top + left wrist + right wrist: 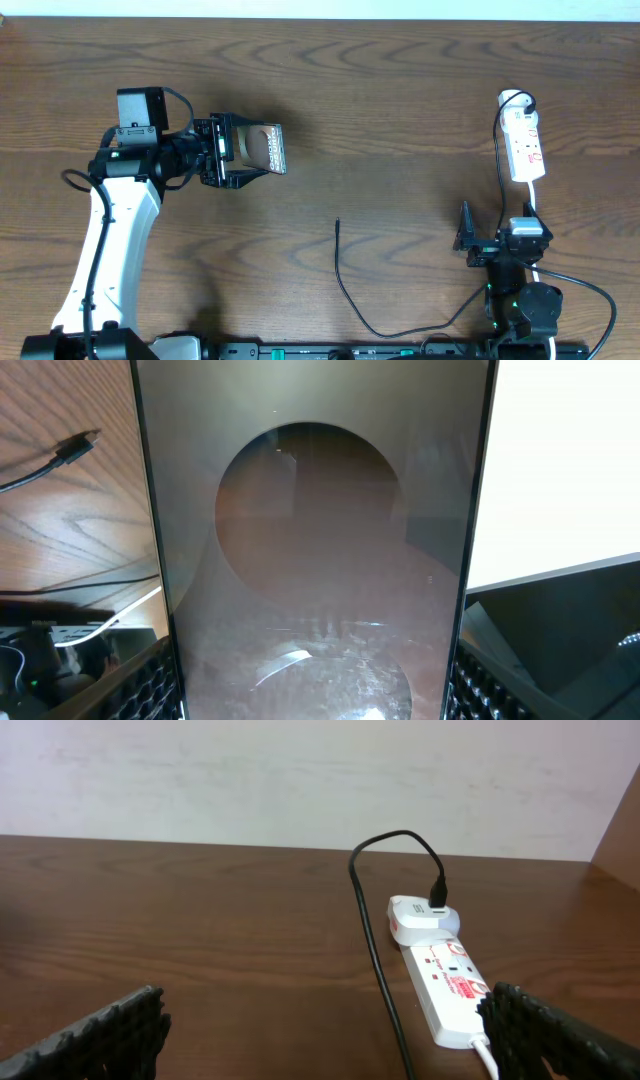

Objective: Plug charger to phone and switch on socket
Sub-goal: 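Lift the phone with the left gripper and tilt it upright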

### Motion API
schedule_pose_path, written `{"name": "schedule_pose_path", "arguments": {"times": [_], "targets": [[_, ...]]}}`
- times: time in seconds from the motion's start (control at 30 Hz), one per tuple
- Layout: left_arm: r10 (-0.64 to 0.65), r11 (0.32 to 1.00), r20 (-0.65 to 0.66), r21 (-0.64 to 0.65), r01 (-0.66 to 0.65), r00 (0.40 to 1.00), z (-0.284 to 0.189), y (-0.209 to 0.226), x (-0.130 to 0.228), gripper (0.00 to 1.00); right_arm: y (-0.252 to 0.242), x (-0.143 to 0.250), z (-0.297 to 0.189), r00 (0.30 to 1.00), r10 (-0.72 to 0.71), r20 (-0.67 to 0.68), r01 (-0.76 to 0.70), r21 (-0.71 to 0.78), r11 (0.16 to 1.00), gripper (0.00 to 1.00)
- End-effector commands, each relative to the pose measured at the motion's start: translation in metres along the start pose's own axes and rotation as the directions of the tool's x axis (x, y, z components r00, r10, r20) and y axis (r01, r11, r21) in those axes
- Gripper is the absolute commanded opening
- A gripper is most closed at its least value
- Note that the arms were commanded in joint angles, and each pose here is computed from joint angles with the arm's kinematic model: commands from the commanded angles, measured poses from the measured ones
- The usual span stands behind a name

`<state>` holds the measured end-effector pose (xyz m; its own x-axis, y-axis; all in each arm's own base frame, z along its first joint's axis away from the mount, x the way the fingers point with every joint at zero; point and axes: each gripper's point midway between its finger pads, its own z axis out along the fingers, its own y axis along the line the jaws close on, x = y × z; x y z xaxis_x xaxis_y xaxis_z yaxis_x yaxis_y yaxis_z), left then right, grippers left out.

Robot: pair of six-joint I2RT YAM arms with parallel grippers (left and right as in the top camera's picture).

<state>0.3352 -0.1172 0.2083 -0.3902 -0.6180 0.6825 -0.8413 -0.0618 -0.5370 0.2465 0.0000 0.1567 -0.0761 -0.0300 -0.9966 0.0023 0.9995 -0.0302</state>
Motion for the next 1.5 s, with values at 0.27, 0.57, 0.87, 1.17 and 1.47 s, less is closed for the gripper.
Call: {"name": "schedule_pose_path", "arguments": {"times": [0.27, 0.57, 0.87, 1.17, 1.47], "targets": [[0.052, 0.998, -0.04, 0.044, -0.051, 0.998, -0.011, -0.015, 0.019, 0.07, -0.001, 0.0, 0.0, 1.0, 0.014, 0.001, -0.014, 0.006, 1.0, 0.99], [0.045, 0.998, 0.012, 0.041, -0.045, 0.999, -0.01, -0.014, 0.01, 0.07, -0.001, 0.0, 0.0, 1.0, 0.014, 0.0, -0.014, 0.006, 1.0, 0.99], [0.054, 0.997, 0.439, -0.067, -0.027, 0.897, -0.027, 0.011, -0.065, 0.08, -0.001, 0.0, 0.0, 1.0, 0.014, 0.0, -0.014, 0.006, 1.0, 0.99], [0.012, 0.974, 0.6, -0.188, 0.126, 0.8, -0.048, 0.056, -0.089, 0.07, -0.001, 0.0, 0.0, 1.0, 0.014, 0.0, -0.014, 0.006, 1.0, 0.99], [0.017, 0.961, 0.655, -0.22, 0.169, 0.756, -0.058, 0.068, -0.096, 0.07, -0.001, 0.0, 0.0, 1.0, 0.014, 0.0, -0.014, 0.006, 1.0, 0.99]]}}
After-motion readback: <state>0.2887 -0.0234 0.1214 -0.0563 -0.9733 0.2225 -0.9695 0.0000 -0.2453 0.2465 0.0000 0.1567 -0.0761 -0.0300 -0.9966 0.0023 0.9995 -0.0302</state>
